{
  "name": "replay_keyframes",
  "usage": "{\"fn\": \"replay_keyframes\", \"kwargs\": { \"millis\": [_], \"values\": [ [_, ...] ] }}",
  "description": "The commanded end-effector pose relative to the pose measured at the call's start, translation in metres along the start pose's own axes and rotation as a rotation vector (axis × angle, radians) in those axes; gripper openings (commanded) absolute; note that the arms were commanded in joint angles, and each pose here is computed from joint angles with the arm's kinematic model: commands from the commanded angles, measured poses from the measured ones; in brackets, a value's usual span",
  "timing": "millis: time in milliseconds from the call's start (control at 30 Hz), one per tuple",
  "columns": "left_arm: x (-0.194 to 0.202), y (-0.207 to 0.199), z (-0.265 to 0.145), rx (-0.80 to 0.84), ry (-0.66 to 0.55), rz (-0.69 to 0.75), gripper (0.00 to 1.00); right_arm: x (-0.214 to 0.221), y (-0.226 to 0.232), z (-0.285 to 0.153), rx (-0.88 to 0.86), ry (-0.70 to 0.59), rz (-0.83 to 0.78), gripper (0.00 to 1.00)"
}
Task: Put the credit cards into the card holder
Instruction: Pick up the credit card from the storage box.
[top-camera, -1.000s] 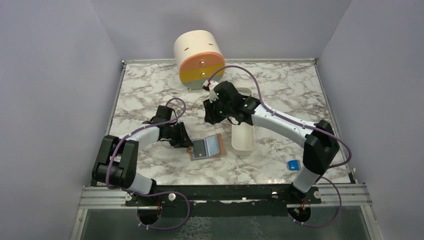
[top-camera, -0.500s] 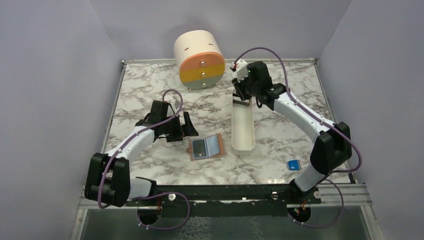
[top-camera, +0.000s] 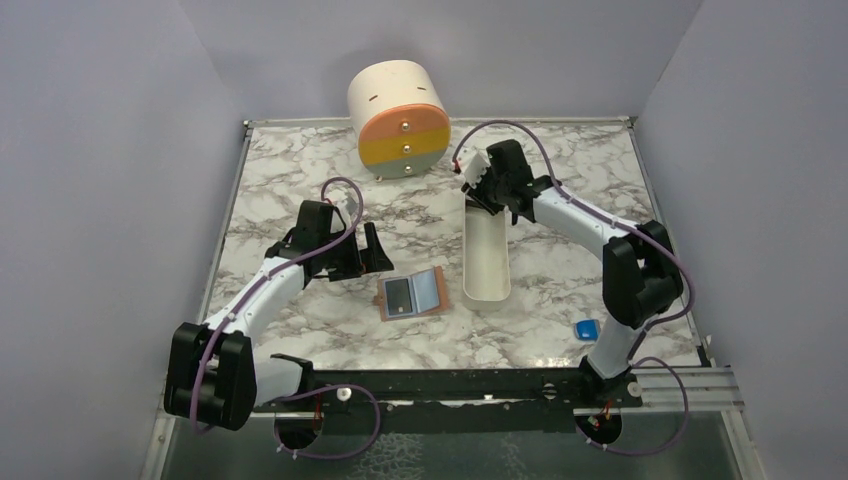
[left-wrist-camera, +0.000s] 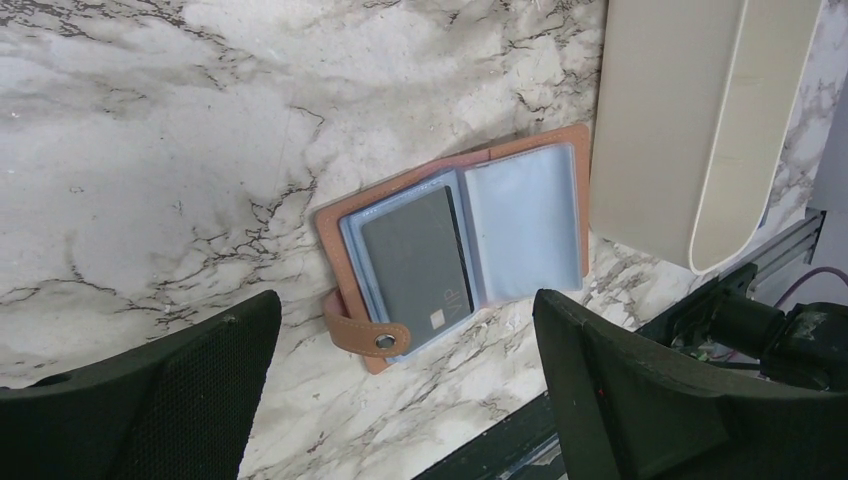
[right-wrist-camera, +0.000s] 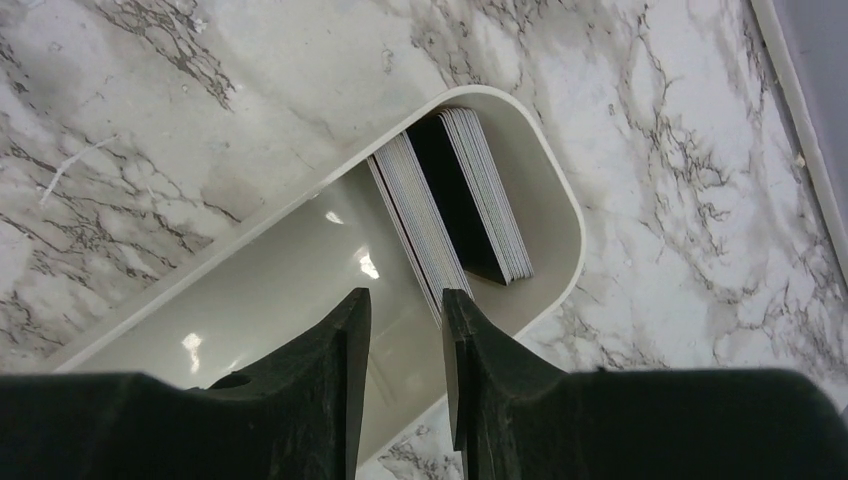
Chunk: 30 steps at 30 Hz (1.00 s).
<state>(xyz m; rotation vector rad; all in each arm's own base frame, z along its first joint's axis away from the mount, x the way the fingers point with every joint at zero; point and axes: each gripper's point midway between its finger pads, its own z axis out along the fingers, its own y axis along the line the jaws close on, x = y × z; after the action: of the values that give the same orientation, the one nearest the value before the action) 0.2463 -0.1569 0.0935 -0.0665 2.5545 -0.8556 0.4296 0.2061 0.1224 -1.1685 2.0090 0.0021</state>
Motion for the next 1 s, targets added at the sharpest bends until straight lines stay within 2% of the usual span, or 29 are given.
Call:
{"fn": "replay_keyframes", "kwargs": {
  "millis": [0,467,600,967],
  "values": [
    [-0.008,0.000,-0.005,-0.018,-0.030,0.038,0.99,-0.008,-0.004,0.019,0.017,-0.073,-0.111,0.33],
    [-0.005,0.004,0.001,-0.026,0.003,0.031,0.99,0.017,-0.005,0.058,0.044,-0.009,-0.200,0.35],
    [-0.005,0.006,0.002,-0.033,0.008,0.025,0.99,0.023,-0.016,0.063,0.113,0.013,-0.210,0.35],
    [-0.003,0.008,0.004,-0.037,0.018,0.016,0.99,0.013,-0.032,0.065,0.187,-0.021,-0.216,0.20]
  ]
}}
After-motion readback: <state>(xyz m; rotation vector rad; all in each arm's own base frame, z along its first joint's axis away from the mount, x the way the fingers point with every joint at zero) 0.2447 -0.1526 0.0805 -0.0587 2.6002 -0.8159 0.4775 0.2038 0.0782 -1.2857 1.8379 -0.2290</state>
